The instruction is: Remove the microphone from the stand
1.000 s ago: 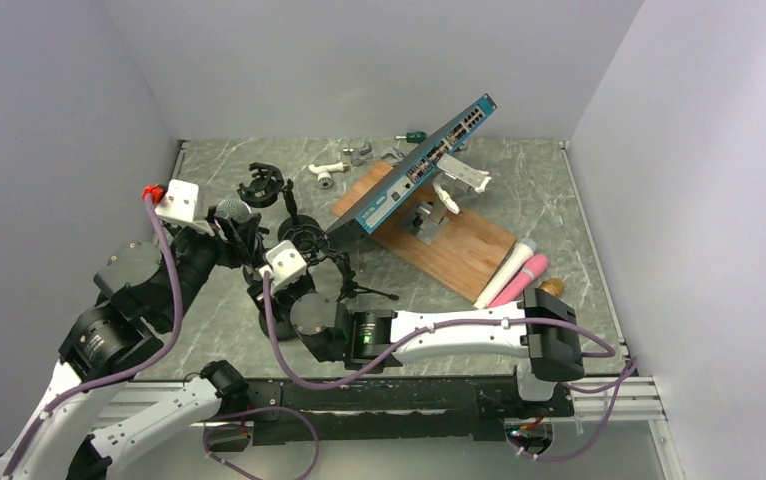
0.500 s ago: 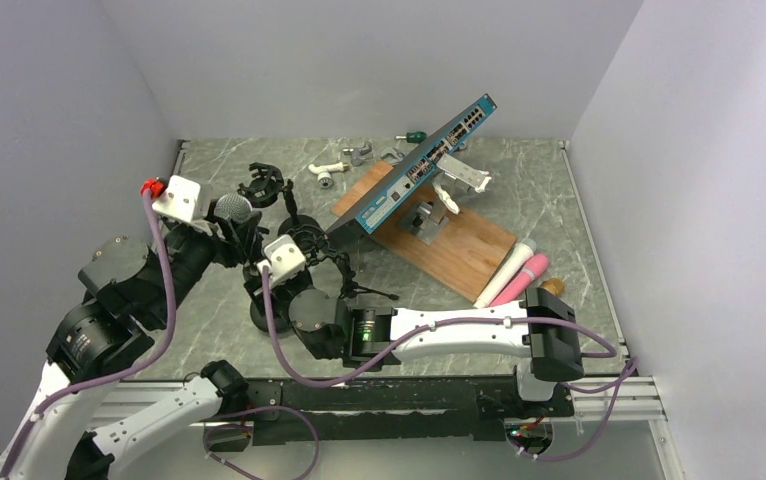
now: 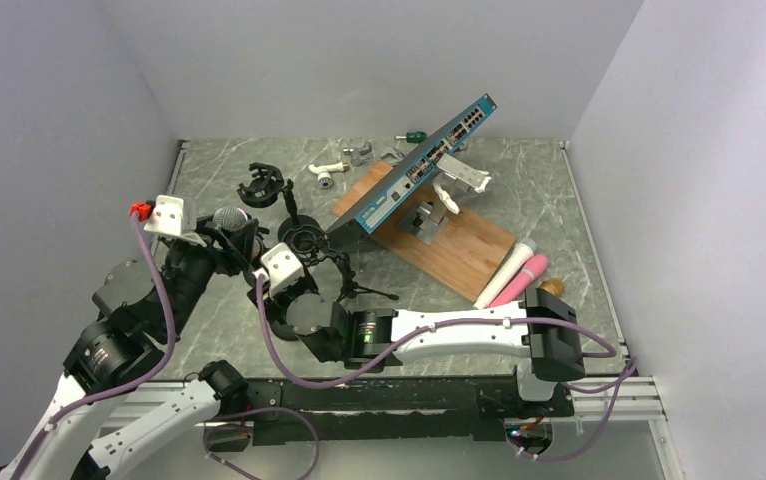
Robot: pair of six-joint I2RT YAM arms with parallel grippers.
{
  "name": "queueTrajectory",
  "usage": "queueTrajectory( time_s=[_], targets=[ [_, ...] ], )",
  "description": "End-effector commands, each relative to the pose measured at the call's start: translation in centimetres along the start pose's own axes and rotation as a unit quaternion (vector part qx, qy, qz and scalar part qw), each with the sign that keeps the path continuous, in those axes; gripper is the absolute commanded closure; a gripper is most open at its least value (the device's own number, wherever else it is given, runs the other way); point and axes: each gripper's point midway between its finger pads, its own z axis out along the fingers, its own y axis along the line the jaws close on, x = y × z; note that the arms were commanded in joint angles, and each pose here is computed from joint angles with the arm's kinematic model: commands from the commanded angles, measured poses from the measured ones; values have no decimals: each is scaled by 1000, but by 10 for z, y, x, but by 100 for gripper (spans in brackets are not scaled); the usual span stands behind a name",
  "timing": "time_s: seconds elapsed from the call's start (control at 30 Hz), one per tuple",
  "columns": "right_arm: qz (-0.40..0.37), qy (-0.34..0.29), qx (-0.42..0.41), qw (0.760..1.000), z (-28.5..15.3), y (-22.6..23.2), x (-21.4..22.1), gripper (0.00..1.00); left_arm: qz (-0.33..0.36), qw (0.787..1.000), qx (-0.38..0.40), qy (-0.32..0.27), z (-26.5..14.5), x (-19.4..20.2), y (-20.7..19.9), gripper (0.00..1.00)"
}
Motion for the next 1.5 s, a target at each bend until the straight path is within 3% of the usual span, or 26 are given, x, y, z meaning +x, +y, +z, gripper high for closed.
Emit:
queueTrajectory(
  time_s=[0.0,0.1,0.13,0.47,0.67,0.73,0.8,0.87,0.9,1.23,1.47],
  targets=[
    [24,4,20,1000,-4,-12,-6,39,-52,998,-19,-29,2,-17,2,100],
    [32,3,27,999,-2,-11,-12,7,-54,998,-20,-25,4,-17,1,100],
    [31,4,29,999,-1,-10,-14,1,-54,998,-18,-27,3,-19,0,100],
    [22,-4,51,998,1,-9,-27,0,-50,998,-20,-28,1,-20,2,100],
    [13,1,49,999,4,-6,-23,7,-50,998,-19,-31,1,-22,2,100],
    [10,2,51,999,5,-6,-21,13,-49,998,-18,-30,1,-22,1,100],
    [5,3,49,999,7,-5,-20,32,-49,998,-17,-30,1,-22,1,100],
    [2,4,43,999,8,-3,-18,82,-47,998,-17,-29,1,-22,1,100],
    [0,7,41,999,8,-3,-15,100,-47,998,-17,-30,1,-24,1,100],
    [-2,14,17,1000,10,-1,-7,100,-49,997,7,-56,-6,-59,-8,100],
    [0,23,15,1000,14,0,-2,100,-26,988,42,-144,-25,-136,-16,100]
  ],
)
